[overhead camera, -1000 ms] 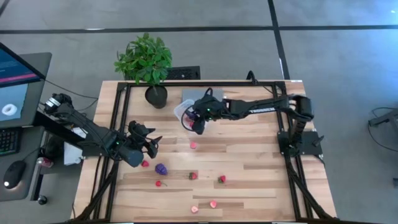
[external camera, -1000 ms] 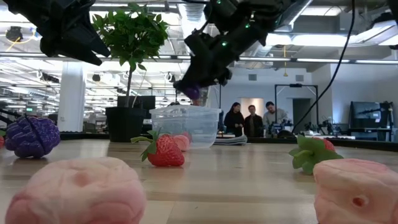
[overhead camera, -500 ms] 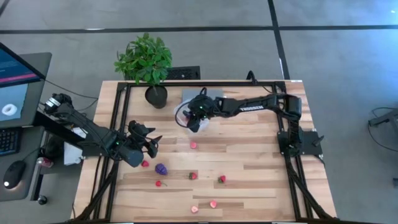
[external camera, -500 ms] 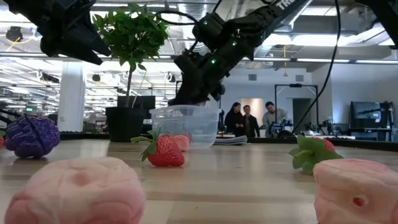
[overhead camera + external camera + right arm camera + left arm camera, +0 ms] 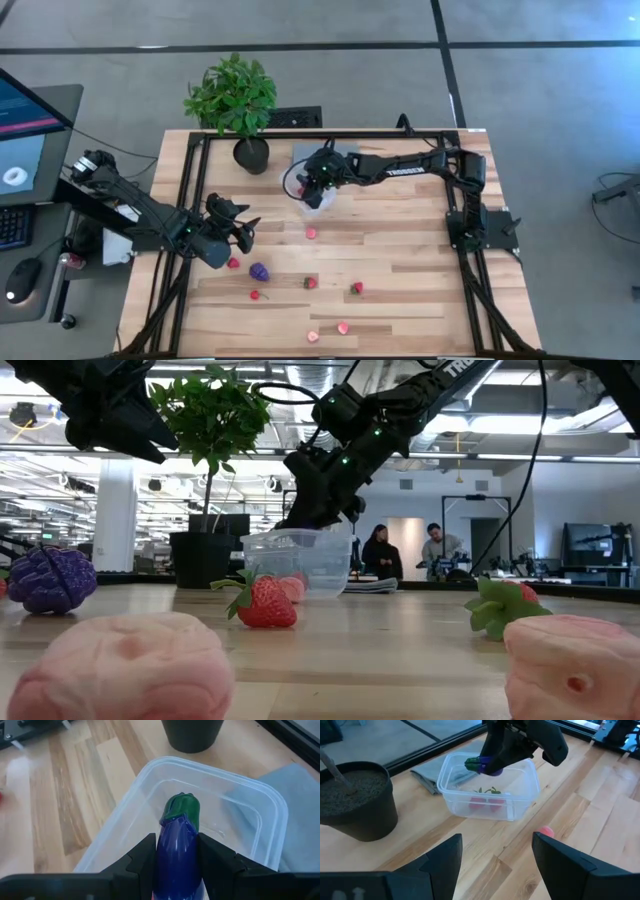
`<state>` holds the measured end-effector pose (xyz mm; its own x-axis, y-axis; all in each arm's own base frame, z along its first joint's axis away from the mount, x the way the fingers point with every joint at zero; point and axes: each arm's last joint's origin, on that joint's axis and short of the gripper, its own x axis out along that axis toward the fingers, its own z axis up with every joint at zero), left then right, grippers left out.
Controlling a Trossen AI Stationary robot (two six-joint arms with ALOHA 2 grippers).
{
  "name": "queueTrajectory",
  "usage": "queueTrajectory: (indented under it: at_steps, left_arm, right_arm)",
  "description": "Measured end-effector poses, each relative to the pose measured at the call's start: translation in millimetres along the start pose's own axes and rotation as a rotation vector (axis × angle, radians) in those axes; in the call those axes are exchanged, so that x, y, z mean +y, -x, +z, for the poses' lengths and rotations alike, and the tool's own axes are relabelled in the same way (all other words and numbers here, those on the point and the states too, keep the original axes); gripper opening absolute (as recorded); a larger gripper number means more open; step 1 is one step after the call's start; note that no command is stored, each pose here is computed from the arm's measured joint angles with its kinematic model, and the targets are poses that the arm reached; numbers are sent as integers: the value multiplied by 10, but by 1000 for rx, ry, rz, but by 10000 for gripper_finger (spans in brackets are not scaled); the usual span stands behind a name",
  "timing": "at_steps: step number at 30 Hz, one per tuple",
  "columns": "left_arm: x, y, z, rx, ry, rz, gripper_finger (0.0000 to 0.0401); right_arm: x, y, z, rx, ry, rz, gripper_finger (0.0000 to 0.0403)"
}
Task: Pick and placing Produce into tupperware
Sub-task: Put the violet eggplant into the transparent bin, then put the violet grapes into the transparent bin
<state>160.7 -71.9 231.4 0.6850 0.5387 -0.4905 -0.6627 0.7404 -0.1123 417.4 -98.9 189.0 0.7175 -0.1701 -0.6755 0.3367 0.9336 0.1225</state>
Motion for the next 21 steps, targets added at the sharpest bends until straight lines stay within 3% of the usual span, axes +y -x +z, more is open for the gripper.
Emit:
queueTrajectory:
  at_steps: [11, 21]
  left_arm:
    - [0, 0, 1, -3, 0, 1, 231]
    - [0, 0, 1, -3, 0, 1, 231]
  right_arm:
    - [0, 0, 1, -1, 1, 0, 163]
    - [7, 0, -1, 0, 2, 2, 221]
